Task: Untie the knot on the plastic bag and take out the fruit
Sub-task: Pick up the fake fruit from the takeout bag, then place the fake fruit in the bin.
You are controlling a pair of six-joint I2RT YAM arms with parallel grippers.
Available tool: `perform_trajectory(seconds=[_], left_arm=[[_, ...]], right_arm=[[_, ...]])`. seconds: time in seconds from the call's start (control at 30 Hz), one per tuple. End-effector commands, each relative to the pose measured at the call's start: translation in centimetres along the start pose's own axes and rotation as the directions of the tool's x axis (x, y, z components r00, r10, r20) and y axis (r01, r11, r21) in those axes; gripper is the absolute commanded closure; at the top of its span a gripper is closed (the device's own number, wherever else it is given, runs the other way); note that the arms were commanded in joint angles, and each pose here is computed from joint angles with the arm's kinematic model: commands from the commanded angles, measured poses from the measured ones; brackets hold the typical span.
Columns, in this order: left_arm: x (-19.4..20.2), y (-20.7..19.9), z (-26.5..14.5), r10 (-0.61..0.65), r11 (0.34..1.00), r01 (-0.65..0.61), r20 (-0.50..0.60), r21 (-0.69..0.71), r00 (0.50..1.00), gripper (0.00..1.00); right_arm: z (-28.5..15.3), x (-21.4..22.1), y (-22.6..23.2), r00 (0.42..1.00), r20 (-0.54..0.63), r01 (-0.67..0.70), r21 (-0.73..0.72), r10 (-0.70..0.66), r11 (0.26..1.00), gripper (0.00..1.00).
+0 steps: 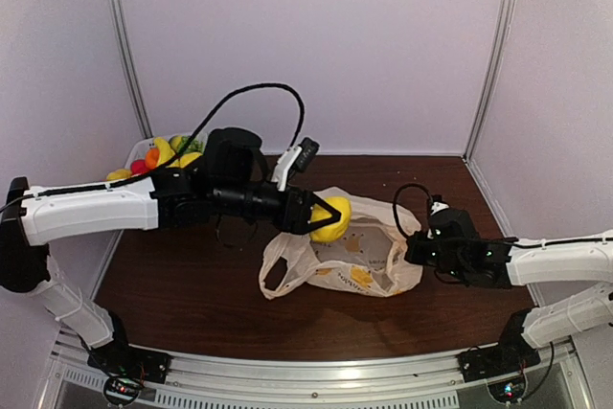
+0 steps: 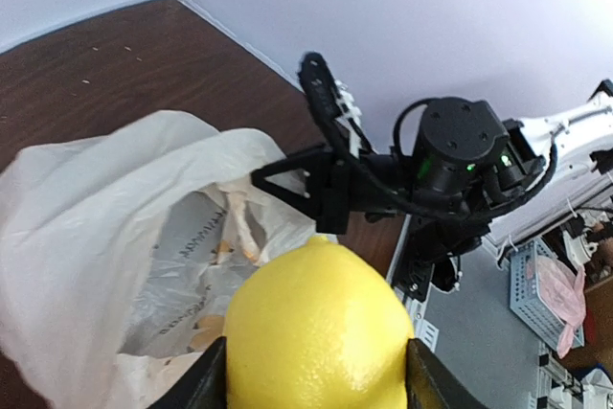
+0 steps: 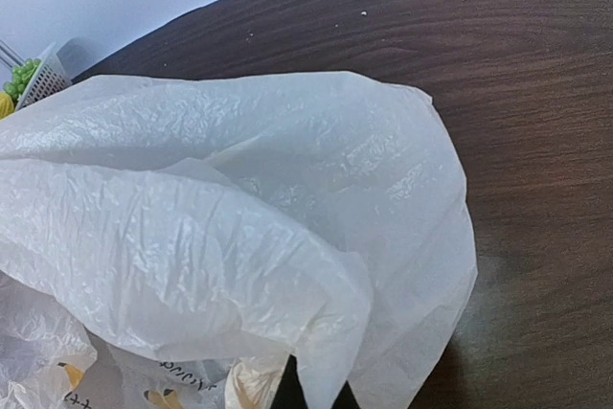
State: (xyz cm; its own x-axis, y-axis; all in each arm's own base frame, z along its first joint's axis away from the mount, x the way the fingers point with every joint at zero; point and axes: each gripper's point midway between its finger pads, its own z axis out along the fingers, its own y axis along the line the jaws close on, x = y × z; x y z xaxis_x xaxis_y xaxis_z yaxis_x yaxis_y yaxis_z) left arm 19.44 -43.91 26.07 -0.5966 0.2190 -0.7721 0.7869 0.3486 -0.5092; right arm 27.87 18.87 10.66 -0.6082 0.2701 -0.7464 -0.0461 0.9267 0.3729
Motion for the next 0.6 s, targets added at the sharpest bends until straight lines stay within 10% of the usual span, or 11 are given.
perform_trajectory(seconds=[0.0, 0.3, 0.57], left_arm=[[-1.3, 4.7, -4.5, -0.02, 0.985, 0.022, 0.014, -0.171, 1.0, 0.6], [-5.6, 13.2, -14.9, -0.031, 0.891, 0.078, 0.11, -0.447, 0.993, 0.59], [-8.0, 20.1, -23.6, -0.041, 0.787, 0.161, 0.21, -0.596, 0.977, 0.59]], right_arm=[[-0.2, -0.3, -2.5, 1.0, 0.011, 0.022, 0.082, -0.023, 0.996, 0.97], [-1.6, -1.7, -2.0, 0.998, 0.05, 0.038, 0.031, -0.039, 0.999, 0.19], [-3.9, -3.6, -1.6, 0.993, 0.098, 0.067, -0.001, -0.066, 0.998, 0.02]])
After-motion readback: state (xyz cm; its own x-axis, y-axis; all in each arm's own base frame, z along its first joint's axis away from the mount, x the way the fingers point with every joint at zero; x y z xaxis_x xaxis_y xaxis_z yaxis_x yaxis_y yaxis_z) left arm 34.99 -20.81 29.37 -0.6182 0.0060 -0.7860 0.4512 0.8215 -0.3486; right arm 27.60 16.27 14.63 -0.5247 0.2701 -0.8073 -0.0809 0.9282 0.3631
